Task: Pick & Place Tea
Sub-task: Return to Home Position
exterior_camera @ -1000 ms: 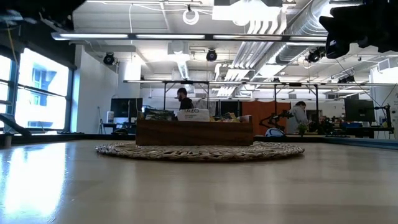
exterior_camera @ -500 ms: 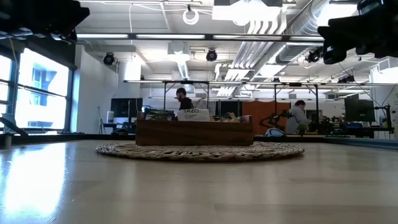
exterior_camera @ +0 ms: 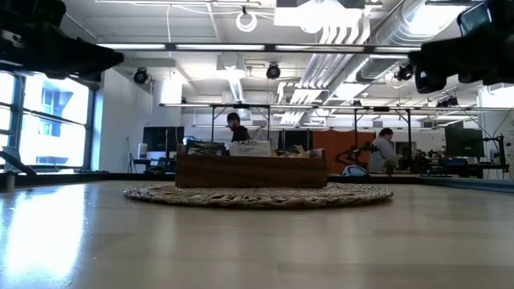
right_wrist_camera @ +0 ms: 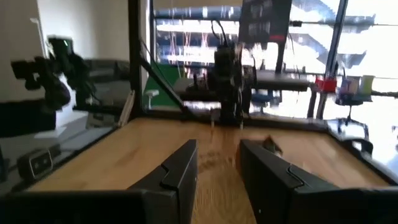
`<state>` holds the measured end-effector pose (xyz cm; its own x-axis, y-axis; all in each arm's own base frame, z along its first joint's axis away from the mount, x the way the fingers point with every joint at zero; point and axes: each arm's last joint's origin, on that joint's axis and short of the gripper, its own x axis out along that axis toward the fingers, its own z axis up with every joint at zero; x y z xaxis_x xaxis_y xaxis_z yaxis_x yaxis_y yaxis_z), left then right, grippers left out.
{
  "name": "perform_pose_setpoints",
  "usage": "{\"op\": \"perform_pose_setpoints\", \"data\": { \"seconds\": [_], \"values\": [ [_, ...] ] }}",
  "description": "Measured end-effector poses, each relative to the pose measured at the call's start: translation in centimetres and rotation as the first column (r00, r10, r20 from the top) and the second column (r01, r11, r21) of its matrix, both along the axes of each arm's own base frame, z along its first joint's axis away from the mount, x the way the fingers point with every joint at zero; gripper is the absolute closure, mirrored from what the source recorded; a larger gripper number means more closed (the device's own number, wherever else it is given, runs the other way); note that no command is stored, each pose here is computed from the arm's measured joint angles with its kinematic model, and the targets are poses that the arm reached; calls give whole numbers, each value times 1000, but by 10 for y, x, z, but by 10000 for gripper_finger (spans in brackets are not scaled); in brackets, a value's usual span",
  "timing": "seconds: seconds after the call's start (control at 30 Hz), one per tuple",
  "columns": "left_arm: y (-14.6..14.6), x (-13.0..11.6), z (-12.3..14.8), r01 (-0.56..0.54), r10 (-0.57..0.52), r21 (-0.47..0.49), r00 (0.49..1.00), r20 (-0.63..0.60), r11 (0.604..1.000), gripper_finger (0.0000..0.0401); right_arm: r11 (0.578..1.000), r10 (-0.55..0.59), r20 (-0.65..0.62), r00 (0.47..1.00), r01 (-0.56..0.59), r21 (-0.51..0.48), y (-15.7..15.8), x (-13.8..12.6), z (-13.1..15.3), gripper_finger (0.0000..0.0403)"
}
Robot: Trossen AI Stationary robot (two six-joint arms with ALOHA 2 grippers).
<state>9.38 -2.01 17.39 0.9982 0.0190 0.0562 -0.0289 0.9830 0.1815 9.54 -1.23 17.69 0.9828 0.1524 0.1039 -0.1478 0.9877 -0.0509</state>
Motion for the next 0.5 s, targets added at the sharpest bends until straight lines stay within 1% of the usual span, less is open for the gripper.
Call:
{"op": "perform_pose_setpoints", "data": {
  "seconds": [0.1, 0.23, 0.5],
  "values": [
    [0, 1, -1, -22, 22, -4, 1000, -19, 1000, 279, 1000, -5, -47, 999, 6, 19, 0, 1, -4, 285],
    [0, 2, -2, -23, 23, -7, 999, -28, 1000, 279, 999, -3, -55, 998, 6, 45, 0, 1, -5, 285],
    [0, 2, -2, -23, 23, -7, 999, -28, 1000, 279, 999, -3, -57, 998, 6, 46, 0, 1, -5, 285]
  ]
}}
